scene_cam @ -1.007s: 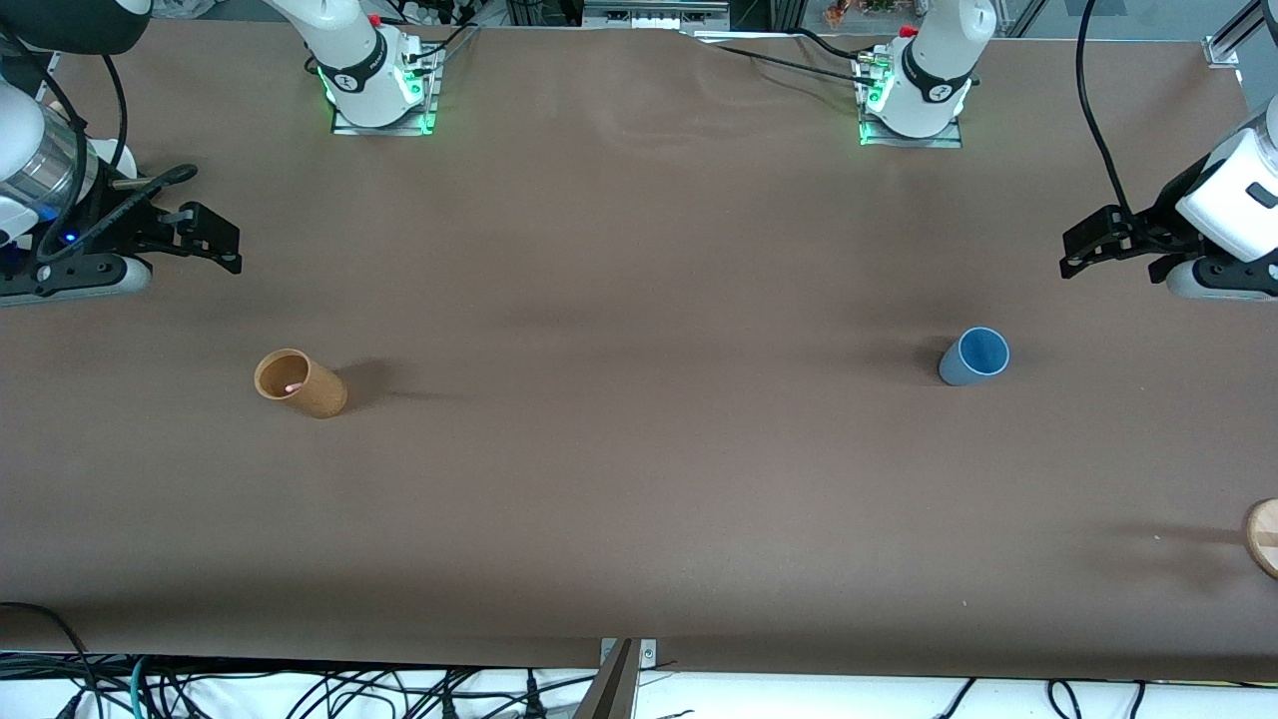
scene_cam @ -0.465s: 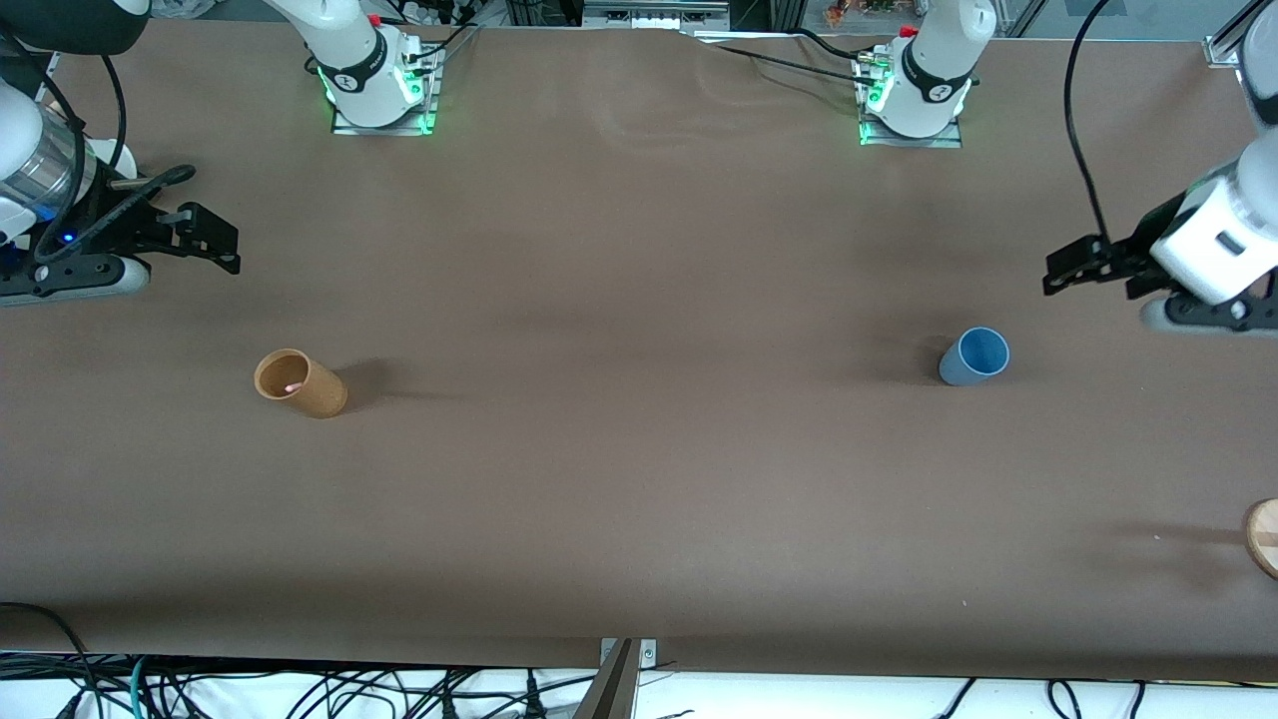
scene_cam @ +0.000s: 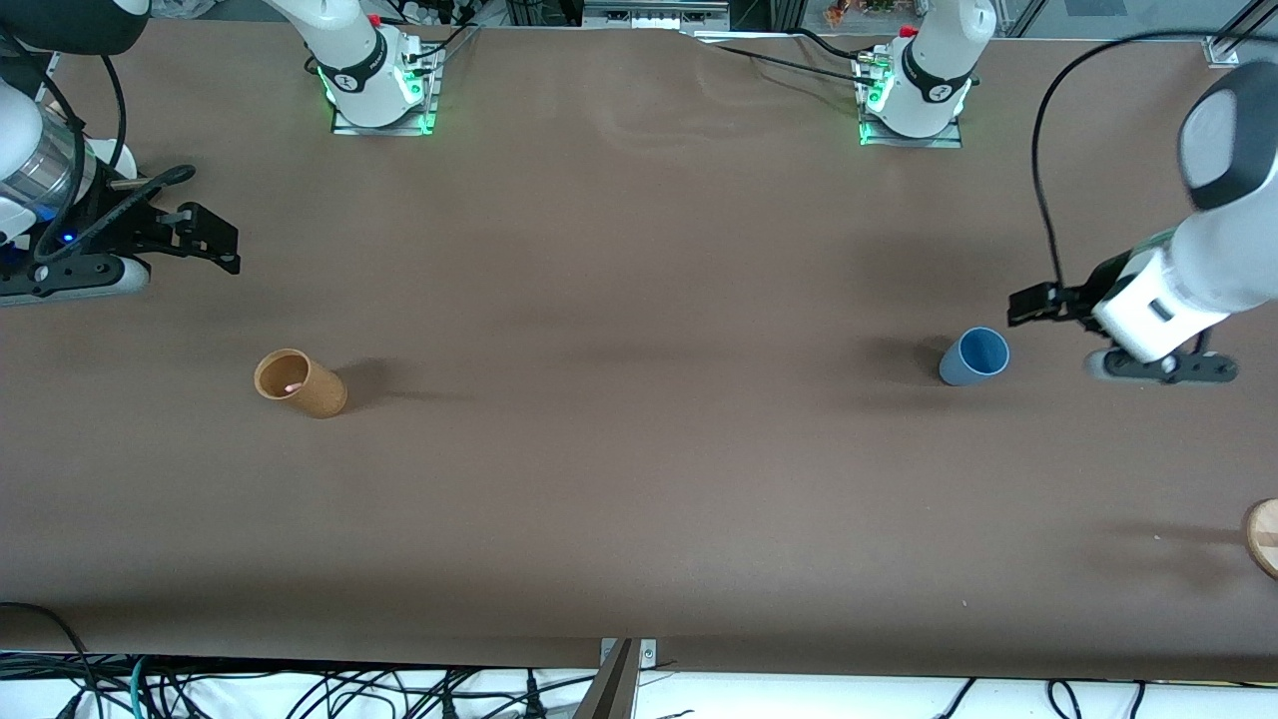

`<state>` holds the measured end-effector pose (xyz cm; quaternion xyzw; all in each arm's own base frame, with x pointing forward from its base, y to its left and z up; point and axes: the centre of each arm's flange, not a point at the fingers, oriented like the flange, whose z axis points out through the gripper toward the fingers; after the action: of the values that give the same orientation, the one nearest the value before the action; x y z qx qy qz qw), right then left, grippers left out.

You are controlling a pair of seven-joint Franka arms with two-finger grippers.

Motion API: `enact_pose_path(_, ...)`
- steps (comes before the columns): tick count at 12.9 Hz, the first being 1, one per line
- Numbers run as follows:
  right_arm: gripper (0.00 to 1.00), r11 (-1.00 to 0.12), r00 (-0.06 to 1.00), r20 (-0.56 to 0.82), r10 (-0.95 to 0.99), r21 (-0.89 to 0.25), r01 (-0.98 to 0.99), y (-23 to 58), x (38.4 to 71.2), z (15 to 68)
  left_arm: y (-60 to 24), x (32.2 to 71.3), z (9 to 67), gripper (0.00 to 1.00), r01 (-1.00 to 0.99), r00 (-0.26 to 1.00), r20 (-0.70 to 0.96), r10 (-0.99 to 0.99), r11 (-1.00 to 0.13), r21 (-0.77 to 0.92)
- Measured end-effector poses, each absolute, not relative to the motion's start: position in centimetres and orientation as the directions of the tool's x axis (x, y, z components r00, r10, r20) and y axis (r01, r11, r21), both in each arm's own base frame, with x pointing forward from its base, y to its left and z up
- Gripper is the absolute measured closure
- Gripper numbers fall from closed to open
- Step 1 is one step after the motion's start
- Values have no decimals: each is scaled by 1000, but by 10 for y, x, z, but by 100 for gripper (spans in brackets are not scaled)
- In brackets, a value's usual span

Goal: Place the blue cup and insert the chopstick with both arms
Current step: 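Lower the left gripper to the blue cup while the right gripper reaches the tan cup, then grasp the blue cup with the left gripper while the right gripper grasps the chopstick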

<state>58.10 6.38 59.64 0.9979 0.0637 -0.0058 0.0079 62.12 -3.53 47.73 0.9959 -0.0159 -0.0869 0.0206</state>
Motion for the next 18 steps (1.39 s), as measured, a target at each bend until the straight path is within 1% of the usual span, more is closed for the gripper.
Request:
enact_pose_path(2, 0, -992, 992, -11, 125, 15, 125, 63, 581, 597, -46, 626, 437, 0, -42, 983, -176, -50, -998, 48)
enact_pose_path(4, 0, -993, 993, -10, 118, 15, 118, 59, 582, 596, -54, 620, 400, 0, -52, 984, -166, -60, -997, 49)
enact_pose_path(6, 0, -993, 993, -25, 118, 16, 118, 60, 586, 587, -55, 609, 370, 0, -53, 989, -136, -59, -997, 47)
enact_pose_path(8, 0, -991, 990, -55, 129, 16, 130, 61, 593, 569, -54, 589, 348, 0, -50, 993, -105, -55, -998, 44)
enact_pose_path(11, 0, -953, 950, -87, 301, -6, 302, 56, 611, 528, -51, 563, 328, 0, -48, 997, -66, -50, -998, 40)
enact_pose_path(14, 0, -902, 901, -40, 432, -9, 432, 39, 633, 467, -49, 544, 299, 0, -45, 999, -14, -45, -998, 37)
enact_pose_path(16, 0, -883, 883, -20, 469, -1, 469, 38, 636, 427, -47, 529, 278, 0, -43, 999, 9, -43, -998, 35)
enact_pose_path(18, 0, -876, 876, 1, 483, 8, 483, 40, 631, 393, -46, 522, 269, 0, -42, 999, 22, -41, -999, 34)
